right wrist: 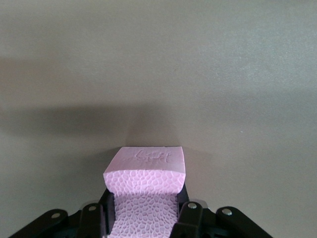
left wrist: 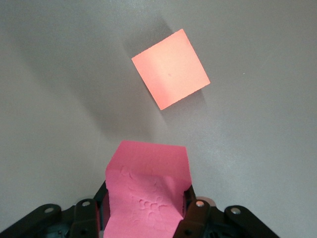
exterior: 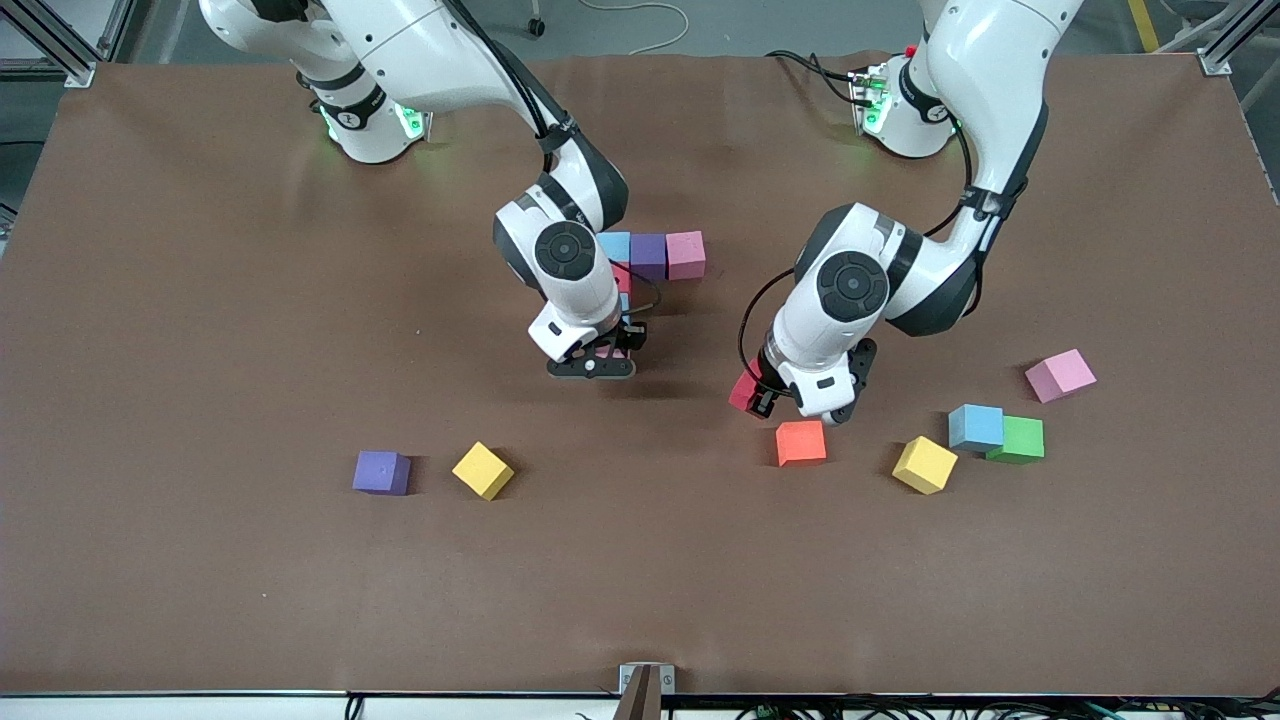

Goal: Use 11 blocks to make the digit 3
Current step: 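Lower the pink cube below the light blue cube and open the right gripper, then reach the right gripper to the yellow cube while the left gripper carries red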

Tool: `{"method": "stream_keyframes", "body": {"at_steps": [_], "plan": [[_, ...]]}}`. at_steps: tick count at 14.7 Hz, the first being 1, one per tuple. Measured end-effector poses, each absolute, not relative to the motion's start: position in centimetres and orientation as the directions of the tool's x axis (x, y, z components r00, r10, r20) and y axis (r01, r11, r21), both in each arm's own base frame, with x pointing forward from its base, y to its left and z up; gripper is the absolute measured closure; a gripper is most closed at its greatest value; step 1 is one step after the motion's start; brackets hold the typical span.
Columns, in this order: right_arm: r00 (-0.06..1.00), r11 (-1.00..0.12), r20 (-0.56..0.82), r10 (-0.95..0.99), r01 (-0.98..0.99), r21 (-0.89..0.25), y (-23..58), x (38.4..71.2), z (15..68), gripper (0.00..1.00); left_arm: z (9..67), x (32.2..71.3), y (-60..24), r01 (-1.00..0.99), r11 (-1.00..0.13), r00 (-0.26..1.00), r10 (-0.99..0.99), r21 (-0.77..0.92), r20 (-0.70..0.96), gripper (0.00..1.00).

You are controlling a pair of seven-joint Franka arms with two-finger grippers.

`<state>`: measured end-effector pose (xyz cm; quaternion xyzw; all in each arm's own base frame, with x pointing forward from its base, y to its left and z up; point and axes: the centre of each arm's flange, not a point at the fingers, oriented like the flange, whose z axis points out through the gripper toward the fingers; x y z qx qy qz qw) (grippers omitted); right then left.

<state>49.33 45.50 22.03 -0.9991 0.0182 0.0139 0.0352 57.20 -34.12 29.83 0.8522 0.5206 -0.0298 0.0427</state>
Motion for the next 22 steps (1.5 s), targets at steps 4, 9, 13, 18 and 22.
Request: {"method": "stream_keyframes", "body": {"at_steps": [4,9,13,18,22], "plan": [[0.999,-0.997,-0.028,-0.036,-0.038,-0.07,45.5,49.3,21.9,0.5,30.0,57.2,-34.2,0.889,-0.455,0.457,0.884,0.045,-0.096,0.43],[0.999,-0.997,-0.025,-0.036,-0.038,-0.072,45.5,49.3,21.9,0.5,30.2,57.2,-34.7,0.886,-0.46,0.463,0.881,0.051,-0.097,0.43],[0.999,-0.997,-0.024,-0.037,-0.038,-0.072,45.4,49.3,21.9,0.45,30.2,57.1,-35.5,0.89,-0.453,0.456,0.884,0.053,-0.099,0.43],[0.999,-0.997,-0.018,-0.042,-0.043,-0.066,45.0,49.7,21.6,0.0,30.3,56.9,-36.0,0.894,-0.445,0.449,0.888,0.055,-0.101,0.43],[0.999,-0.997,-0.015,-0.042,-0.043,-0.068,45.0,49.9,21.9,0.0,30.6,56.6,-36.9,0.902,-0.428,0.432,0.896,0.058,-0.104,0.43]]}}
